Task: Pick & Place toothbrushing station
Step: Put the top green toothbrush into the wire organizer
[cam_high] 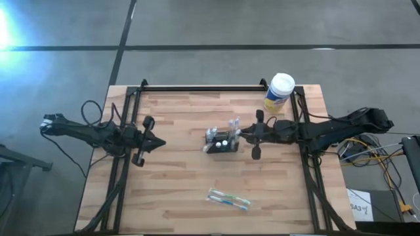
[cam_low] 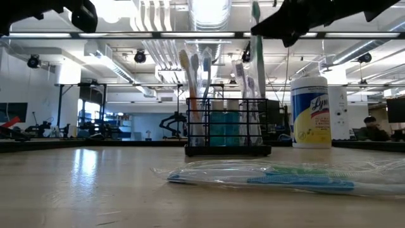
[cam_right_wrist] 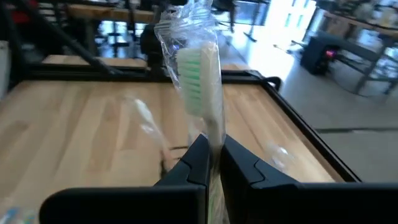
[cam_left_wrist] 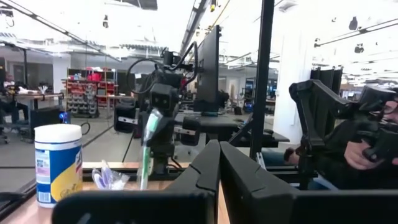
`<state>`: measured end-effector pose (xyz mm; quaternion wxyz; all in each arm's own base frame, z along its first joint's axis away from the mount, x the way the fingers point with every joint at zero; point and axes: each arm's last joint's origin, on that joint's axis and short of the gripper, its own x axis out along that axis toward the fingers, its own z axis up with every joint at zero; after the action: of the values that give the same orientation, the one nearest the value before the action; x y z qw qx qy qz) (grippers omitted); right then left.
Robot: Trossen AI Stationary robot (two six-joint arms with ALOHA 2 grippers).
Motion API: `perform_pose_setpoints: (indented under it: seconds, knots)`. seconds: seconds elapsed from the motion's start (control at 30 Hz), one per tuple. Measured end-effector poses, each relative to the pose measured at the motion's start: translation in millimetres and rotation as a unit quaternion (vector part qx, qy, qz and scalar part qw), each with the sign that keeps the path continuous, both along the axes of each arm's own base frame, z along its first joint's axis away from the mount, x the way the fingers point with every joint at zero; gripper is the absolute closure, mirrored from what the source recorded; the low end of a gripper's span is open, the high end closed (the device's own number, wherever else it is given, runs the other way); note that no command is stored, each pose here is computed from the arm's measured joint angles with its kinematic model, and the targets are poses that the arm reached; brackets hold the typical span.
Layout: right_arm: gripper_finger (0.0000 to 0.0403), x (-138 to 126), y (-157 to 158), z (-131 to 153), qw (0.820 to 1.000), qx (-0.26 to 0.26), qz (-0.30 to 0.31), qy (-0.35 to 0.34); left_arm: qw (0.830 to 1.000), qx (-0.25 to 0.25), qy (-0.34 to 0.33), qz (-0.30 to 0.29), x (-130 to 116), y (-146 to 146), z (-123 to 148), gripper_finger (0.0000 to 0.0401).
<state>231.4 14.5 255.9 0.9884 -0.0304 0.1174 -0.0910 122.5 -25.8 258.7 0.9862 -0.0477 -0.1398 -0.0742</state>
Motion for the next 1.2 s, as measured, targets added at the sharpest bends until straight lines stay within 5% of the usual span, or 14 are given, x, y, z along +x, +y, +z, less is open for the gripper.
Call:
perform_pose_setpoints:
  seconds: [0.73, 1.2]
  knots:
    - [0.0390, -7.2, -8.6, -26.5, 0.993, 0.084, -0.061, -0.049, 1.000, -0.004, 0.009, -0.001, 2.2, -0.5, -2.5, 0.0387]
    - [0.0390, 27.6, -5.7, -78.7, 0.988, 0.101, -0.118, 0.000, 1.000, -0.027, 0.014, -0.007, 3.5, -0.8, -3.1, 0.0389]
